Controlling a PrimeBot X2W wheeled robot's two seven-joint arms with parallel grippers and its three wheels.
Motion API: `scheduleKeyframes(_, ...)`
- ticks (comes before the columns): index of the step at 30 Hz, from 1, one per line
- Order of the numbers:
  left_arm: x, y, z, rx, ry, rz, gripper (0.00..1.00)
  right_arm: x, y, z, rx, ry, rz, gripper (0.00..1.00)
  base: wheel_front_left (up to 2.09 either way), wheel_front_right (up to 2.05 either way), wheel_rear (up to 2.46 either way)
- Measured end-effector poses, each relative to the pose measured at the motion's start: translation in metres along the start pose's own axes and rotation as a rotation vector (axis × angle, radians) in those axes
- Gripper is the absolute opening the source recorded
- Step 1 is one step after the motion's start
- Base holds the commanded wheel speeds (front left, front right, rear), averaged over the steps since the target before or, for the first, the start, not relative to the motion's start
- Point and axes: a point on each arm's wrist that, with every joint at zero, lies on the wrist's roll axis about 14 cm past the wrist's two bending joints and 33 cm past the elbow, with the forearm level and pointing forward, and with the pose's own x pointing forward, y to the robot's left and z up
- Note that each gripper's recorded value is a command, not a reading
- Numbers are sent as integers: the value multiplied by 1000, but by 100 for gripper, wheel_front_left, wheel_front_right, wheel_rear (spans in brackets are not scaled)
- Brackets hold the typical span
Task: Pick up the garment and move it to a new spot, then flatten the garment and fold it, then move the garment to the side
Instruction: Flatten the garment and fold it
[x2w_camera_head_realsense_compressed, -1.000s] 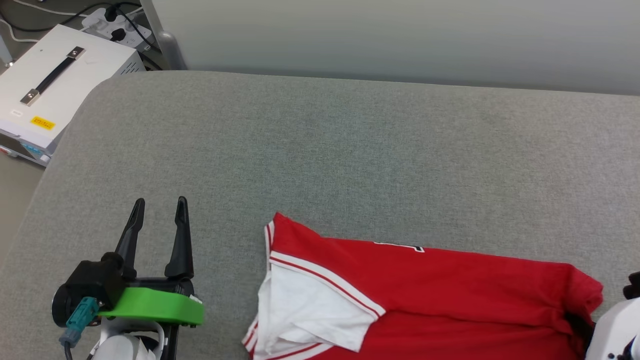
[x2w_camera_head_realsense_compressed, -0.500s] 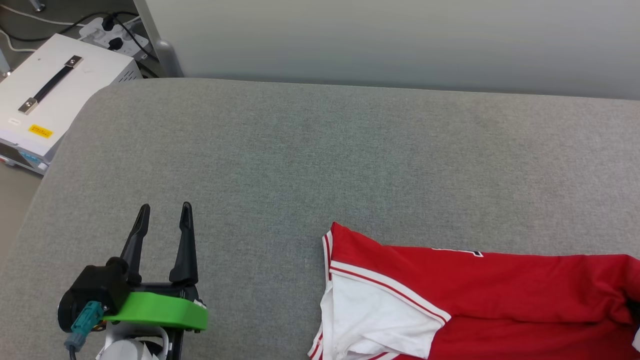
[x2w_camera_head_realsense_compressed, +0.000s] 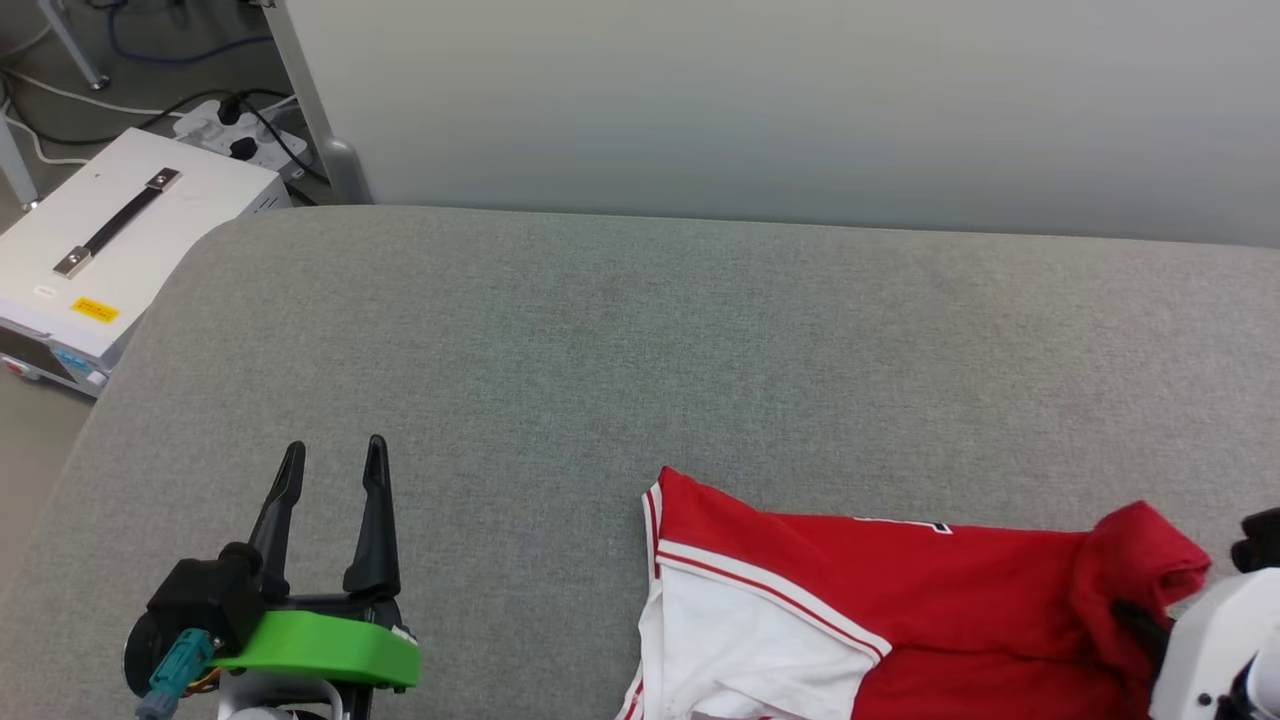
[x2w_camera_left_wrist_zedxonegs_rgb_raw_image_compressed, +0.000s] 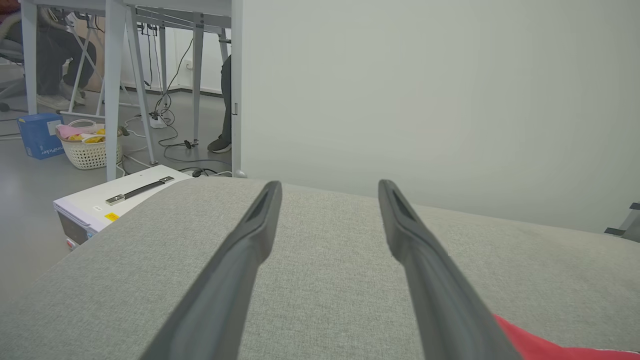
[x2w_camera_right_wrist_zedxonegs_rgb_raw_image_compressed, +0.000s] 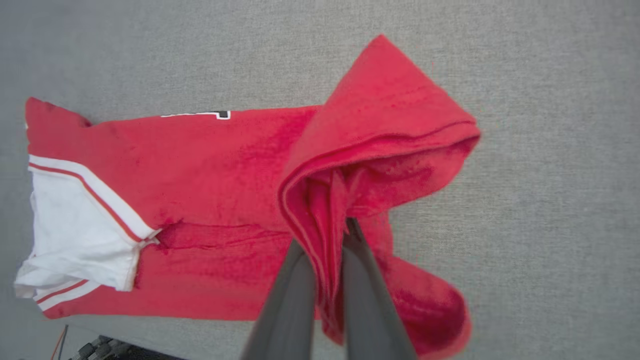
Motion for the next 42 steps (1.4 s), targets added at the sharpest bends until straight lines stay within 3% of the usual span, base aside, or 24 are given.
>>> scheduleKeyframes(15, -5, 14, 8, 8, -21, 45, 100, 7, 161, -11, 35, 71, 430, 0, 0, 0, 0)
scheduleKeyframes(29, -17, 31, 10, 24, -15, 94, 100, 36, 219, -38, 33, 135, 571, 0, 0, 0, 0)
scheduleKeyframes(31, -19, 33, 10, 25, -14, 101, 100, 40, 223, -43, 5, 148, 570, 100, 0, 0, 0)
scheduleKeyframes(36, -22, 36, 10, 26, -13, 110, 100, 34, 249, -49, -38, 156, 641, 100, 0, 0, 0)
scheduleKeyframes(39, -23, 36, 12, 26, -17, 108, 100, 20, 270, -50, 13, 171, 733, 100, 0, 0, 0)
scheduleKeyframes(42, -23, 34, 14, 27, -24, 101, 100, 19, 270, -40, 38, 138, 737, 100, 0, 0, 0)
